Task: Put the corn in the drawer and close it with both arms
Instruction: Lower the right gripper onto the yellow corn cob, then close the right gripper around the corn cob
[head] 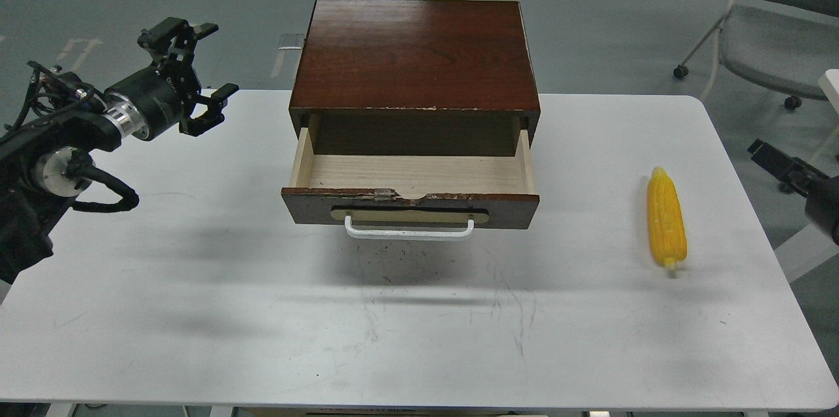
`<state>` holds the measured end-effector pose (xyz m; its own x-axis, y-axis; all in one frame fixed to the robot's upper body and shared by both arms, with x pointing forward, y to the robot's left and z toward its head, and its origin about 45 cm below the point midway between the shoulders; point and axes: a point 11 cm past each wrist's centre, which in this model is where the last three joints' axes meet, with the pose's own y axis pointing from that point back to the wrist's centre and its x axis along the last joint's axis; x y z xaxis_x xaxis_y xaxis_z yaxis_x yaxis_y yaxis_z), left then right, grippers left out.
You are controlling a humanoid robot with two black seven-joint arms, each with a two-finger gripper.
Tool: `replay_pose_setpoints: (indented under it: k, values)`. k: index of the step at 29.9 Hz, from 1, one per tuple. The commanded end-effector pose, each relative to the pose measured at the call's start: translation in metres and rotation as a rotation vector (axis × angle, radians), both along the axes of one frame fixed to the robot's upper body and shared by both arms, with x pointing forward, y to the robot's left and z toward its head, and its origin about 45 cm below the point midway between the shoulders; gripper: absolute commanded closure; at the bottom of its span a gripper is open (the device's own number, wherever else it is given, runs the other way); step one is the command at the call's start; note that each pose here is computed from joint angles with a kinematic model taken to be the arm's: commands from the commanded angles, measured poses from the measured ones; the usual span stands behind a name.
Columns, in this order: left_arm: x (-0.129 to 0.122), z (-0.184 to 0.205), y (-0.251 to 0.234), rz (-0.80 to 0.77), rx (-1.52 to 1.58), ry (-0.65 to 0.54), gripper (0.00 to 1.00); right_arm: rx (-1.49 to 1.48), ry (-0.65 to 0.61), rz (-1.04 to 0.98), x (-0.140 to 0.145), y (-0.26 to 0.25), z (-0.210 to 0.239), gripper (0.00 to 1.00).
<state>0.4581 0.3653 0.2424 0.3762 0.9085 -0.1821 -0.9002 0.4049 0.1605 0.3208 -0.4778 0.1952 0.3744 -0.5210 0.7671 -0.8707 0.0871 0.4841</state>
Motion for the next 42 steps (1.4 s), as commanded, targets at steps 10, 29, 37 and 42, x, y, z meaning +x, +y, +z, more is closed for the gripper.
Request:
replay_pose_setpoints:
  k: [10,29,37,42]
  values:
    - [-0.002,0.000,0.006,0.001,0.031,0.003,0.00,-0.087,0.107,0.239,-0.006,0.053,-0.054,0.02]
    - [0.008,0.018,-0.004,-0.017,0.026,-0.035,0.00,-0.165,0.150,0.221,0.023,0.085,-0.089,0.19]
    - [0.009,0.018,-0.006,-0.021,0.023,-0.036,0.00,-0.190,0.245,0.133,0.033,0.080,-0.083,0.68]
    - [0.009,0.017,-0.007,-0.023,0.024,-0.036,0.00,-0.175,0.270,0.093,0.047,0.083,-0.069,1.00]
